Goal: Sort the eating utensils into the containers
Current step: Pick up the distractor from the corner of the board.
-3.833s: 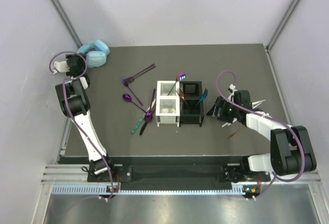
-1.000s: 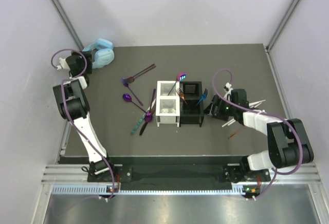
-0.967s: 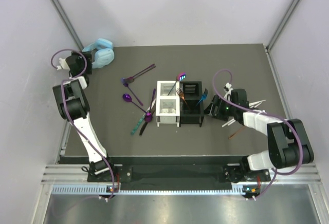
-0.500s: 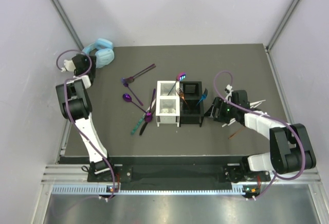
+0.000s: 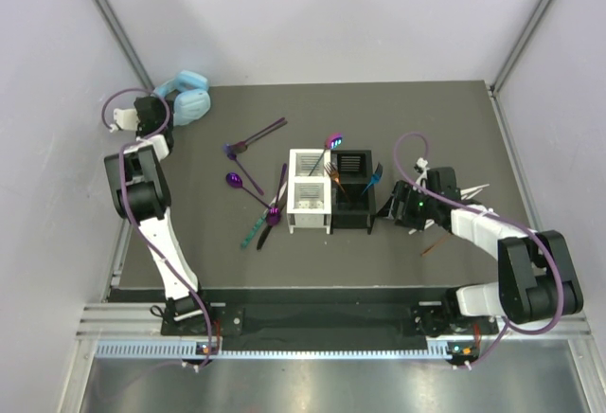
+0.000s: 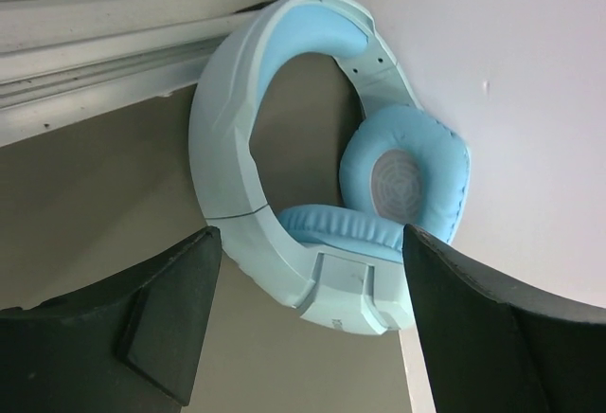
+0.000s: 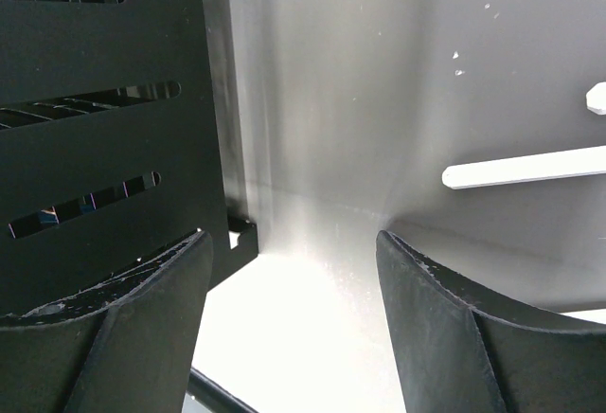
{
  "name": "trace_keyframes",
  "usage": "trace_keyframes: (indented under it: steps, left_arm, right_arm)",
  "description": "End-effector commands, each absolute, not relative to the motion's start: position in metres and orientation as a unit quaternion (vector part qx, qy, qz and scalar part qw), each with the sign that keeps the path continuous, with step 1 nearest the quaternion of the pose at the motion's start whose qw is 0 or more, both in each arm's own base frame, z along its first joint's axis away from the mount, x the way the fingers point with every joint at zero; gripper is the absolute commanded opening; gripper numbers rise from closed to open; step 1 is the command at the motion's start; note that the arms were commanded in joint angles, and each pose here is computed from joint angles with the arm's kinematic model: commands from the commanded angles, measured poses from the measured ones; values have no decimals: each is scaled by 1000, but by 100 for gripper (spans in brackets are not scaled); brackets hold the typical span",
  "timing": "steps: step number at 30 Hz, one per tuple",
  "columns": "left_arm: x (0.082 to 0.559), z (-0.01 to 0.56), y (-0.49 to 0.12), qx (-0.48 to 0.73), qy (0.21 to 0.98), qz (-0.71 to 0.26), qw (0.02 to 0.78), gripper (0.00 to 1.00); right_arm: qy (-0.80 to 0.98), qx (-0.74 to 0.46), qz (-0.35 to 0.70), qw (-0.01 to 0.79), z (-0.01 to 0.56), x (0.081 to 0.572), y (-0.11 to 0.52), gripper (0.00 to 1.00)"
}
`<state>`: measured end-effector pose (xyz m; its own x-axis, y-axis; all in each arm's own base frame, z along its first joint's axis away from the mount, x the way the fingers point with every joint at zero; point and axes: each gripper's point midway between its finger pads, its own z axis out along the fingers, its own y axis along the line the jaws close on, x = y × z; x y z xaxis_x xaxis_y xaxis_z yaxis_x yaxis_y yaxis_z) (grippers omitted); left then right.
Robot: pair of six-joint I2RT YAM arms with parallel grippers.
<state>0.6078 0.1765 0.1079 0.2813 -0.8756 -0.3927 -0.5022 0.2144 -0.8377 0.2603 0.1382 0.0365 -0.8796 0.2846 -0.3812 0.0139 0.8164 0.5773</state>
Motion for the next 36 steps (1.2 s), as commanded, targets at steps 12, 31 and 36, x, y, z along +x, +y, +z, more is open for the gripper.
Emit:
trace_keyframes:
  steps: [12, 31, 36]
  left_arm:
    - [630, 100, 178, -621, 570, -155, 515, 81]
    - [615, 78, 195, -683, 542, -81, 483, 77]
    - [621, 60, 193, -689, 559, -71, 455, 77]
  right_arm:
    - [921, 63, 290, 254, 50, 271, 141, 71]
    - [920, 60, 284, 261, 58, 270, 138, 70]
    - [921, 62, 283, 259, 58, 271, 138, 70]
